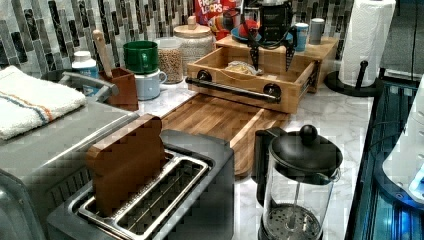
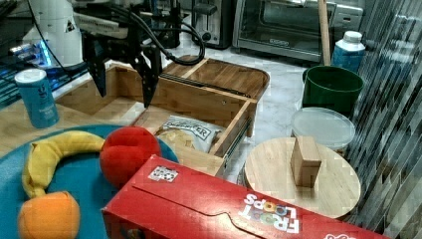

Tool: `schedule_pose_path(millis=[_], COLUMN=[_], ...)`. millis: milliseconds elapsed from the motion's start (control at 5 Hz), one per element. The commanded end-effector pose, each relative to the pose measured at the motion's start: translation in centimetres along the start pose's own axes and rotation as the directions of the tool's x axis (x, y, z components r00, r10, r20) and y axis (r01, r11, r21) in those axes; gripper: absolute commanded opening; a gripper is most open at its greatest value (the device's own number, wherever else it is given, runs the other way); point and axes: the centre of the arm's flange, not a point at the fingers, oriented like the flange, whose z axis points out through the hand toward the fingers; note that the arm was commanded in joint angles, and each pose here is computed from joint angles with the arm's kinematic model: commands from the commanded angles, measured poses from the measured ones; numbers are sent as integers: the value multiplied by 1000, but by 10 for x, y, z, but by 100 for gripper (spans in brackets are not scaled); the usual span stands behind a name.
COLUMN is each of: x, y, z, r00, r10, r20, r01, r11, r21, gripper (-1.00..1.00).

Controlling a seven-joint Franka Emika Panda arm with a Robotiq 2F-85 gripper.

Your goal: Pick up the butter.

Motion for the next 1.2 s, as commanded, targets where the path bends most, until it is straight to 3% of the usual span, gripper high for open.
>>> schedule_pose_path(millis=[200, 600, 800, 1200], x=[7, 6, 1, -11], y=[7, 10, 10, 5], z=[22, 36, 32, 39], r00=[998, 997, 998, 996], r10=[53, 49, 55, 77], r20=[-40, -56, -38, -44], r01=[-50, -43, -52, -72], r11=[996, 995, 995, 992], r21=[78, 93, 83, 105], gripper=[100, 100, -100, -100])
